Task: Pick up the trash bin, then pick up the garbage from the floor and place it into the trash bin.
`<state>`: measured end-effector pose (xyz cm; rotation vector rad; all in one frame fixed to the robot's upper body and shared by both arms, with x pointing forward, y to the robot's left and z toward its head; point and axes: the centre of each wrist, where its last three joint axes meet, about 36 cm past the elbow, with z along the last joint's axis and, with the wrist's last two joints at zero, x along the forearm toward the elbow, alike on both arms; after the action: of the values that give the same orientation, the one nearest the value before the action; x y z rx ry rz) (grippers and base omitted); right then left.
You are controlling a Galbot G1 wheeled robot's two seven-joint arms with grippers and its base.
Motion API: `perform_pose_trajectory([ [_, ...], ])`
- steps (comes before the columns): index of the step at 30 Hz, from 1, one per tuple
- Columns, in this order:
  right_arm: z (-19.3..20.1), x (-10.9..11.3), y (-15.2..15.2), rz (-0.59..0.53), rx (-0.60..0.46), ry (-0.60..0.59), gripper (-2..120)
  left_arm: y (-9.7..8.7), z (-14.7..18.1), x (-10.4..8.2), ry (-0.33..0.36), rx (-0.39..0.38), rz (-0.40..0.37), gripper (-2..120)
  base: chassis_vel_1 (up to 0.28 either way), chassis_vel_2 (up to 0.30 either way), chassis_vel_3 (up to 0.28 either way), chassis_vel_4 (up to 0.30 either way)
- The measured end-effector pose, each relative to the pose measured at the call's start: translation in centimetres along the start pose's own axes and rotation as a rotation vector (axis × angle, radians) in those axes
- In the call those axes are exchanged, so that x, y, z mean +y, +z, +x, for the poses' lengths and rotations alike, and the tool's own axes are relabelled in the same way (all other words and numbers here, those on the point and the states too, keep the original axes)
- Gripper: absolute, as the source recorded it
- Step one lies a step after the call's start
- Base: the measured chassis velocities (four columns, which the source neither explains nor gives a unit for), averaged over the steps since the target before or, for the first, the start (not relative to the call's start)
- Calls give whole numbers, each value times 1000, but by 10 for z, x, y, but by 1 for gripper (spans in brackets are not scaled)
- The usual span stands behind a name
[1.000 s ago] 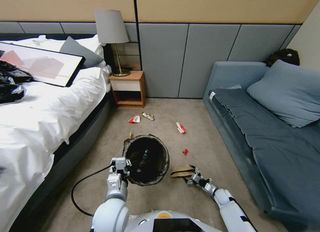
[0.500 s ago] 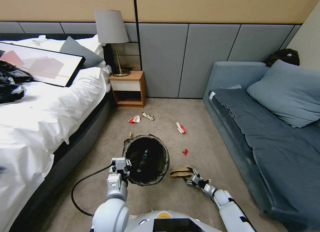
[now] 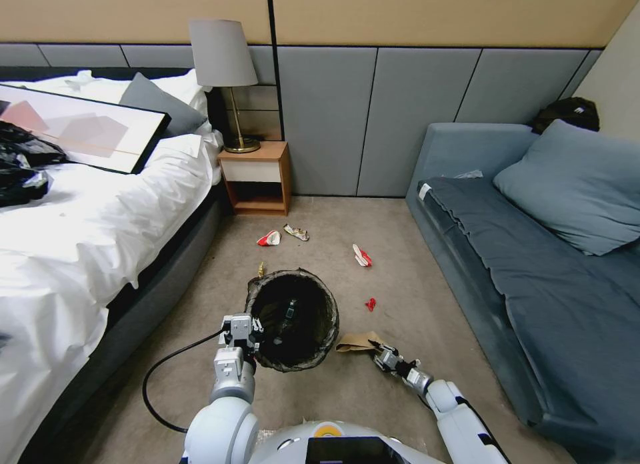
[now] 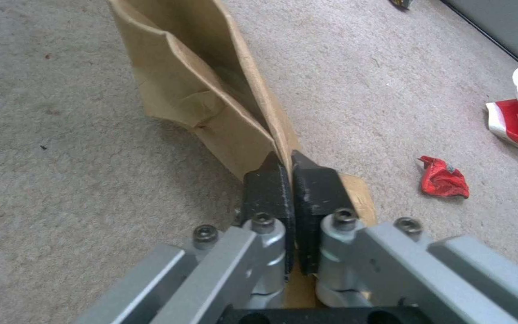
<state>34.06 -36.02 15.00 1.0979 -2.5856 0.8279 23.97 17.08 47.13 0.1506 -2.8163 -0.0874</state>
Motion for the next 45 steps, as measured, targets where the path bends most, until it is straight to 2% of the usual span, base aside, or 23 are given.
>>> perform_pose_trajectory([
  [7, -1, -7, -3, 3, -20, 11, 0, 0, 0, 0, 0, 0, 0, 0, 0, 0, 0, 0],
  [11, -3, -10, -11, -23, -62, 67, 0, 0, 0, 0, 0, 0, 0, 0, 0, 0, 0, 0],
  [16, -7, -14, -29, -64, -140, 180, 0, 0, 0, 0, 0, 0, 0, 0, 0, 0, 0, 0],
  [19, -7, -17, -56, -145, -233, 348, 0, 0, 0, 0, 0, 0, 0, 0, 0, 0, 0, 0],
  [23, -8, -21, -70, -182, -277, 423, 0, 0, 0, 0, 0, 0, 0, 0, 0, 0, 0, 0],
  [25, -5, -31, -108, -254, -366, 543, 0, 0, 0, 0, 0, 0, 0, 0, 0, 0, 0, 0],
  [27, 4, -51, -160, -264, -478, 611, 0, 0, 0, 0, 0, 0, 0, 0, 0, 0, 0, 0],
  [28, 4, -51, -160, -264, -478, 611, 0, 0, 0, 0, 0, 0, 0, 0, 0, 0, 0, 0],
  [30, 18, -66, -208, -272, -584, 641, 0, 0, 0, 0, 0, 0, 0, 0, 0, 0, 0, 0],
  [31, 18, -66, -208, -272, -584, 641, 0, 0, 0, 0, 0, 0, 0, 0, 0, 0, 0, 0],
  [32, 23, -68, -225, -285, -623, 643, 0, 0, 0, 0, 0, 0, 0, 0, 0, 0, 0, 0],
  [33, 32, -68, -251, -314, -679, 638, 0, 0, 0, 0, 0, 0, 0, 0, 0, 0, 0, 0],
  [34, 37, -65, -267, -328, -711, 627, 0, 0, 0, 0, 0, 0, 0, 0, 0, 0, 0, 0],
  [35, 37, -65, -267, -328, -711, 627, 0, 0, 0, 0, 0, 0, 0, 0, 0, 0, 0, 0],
  [37, 54, -54, -309, -362, -798, 570, 0, 0, 0, 0, 0, 0, 0, 0, 0, 0, 0, 0],
  [38, 59, -49, -319, -372, -815, 543, 0, 0, 0, 0, 0, 0, 0, 0, 0, 0, 0, 0],
  [39, 59, -49, -319, -372, -815, 543, 0, 0, 0, 0, 0, 0, 0, 0, 0, 0, 0, 0],
  [43, 70, -21, -343, -413, -852, 441, 0, 0, 0, 0, 0, 0, 0, 0, 0, 0, 0, 0],
  [44, 70, -21, -343, -413, -852, 441, 0, 0, 0, 0, 0, 0, 0, 0, 0, 0, 0, 0],
  [45, 70, -9, -348, -429, -846, 414, 0, 0, 0, 0, 0, 0, 0, 0, 0, 0, 0, 0],
])
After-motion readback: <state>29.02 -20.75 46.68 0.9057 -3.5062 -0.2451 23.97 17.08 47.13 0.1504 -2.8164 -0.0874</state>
